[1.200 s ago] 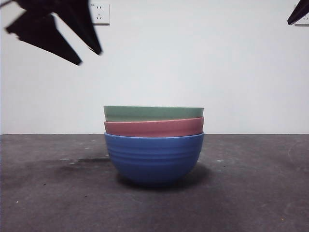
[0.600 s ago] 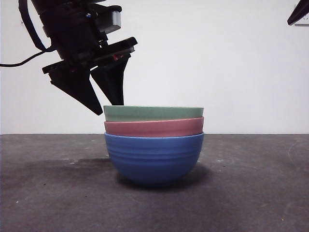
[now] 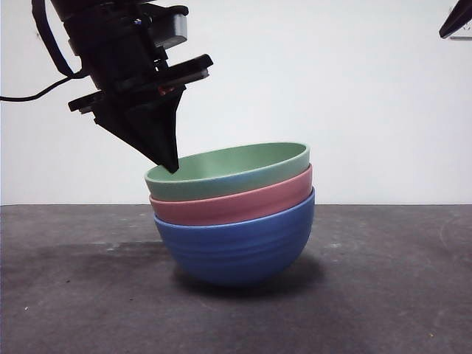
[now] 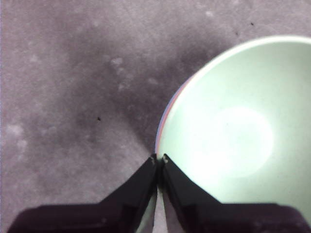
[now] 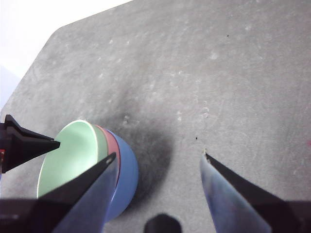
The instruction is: Pick up the green bowl on the top,put the green bowl on the left,pick up the red bowl in the middle,put the red bowl on the right
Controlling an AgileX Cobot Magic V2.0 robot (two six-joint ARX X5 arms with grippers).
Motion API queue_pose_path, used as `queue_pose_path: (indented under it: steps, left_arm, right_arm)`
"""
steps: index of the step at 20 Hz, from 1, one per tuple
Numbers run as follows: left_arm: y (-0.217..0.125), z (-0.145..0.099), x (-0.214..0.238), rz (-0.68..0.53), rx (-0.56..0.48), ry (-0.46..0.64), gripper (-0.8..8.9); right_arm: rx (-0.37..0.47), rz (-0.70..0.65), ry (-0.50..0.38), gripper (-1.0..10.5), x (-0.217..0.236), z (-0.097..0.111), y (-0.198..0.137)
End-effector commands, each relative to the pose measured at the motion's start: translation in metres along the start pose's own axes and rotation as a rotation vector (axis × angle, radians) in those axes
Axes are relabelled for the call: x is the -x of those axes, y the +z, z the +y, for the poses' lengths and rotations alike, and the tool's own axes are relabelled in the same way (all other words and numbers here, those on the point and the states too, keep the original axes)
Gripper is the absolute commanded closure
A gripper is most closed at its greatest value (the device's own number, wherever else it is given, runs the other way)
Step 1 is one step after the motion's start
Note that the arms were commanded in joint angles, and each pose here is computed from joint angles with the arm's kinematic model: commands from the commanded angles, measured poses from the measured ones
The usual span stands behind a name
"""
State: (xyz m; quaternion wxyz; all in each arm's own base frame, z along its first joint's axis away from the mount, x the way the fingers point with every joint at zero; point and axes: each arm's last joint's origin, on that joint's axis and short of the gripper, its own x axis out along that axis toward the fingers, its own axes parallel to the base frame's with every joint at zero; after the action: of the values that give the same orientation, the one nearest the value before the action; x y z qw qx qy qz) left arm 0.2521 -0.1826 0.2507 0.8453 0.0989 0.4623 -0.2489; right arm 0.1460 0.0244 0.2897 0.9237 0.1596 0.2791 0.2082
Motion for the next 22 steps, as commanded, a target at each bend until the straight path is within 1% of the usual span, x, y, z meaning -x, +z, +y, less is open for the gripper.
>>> queue_pose_path:
  steps: [1,8,14,18,20,22]
  left_arm:
    - [0.0,-0.001,-0.002,0.0,-0.009,0.0,8.23]
    - [0.013,-0.002,0.01,-0.052,-0.007,-0.012,8.22]
    - [0.036,-0.005,0.041,-0.072,-0.011,-0.014,8.23]
    - [0.039,-0.004,0.076,-0.091,-0.054,0.001,8.23]
    - [0.032,0.005,0.1,-0.115,-0.034,0.018,8.22]
    - [0.022,0.017,0.122,-0.117,-0.004,0.079,8.23]
  right_arm:
    - [0.012,-0.006,0.002,6.6,0.001,0.001,0.001]
    - [0.012,-0.006,0.002,6.6,0.001,0.001,0.001]
    - [0.012,-0.006,0.002,6.6,0.001,0.001,0.001]
    - [0.012,-0.005,0.002,6.6,0.001,0.001,0.001]
    - [0.012,-0.006,0.002,6.6,0.001,0.001,0.001]
    - [0.012,-0.006,0.002,6.6,0.001,0.001,0.001]
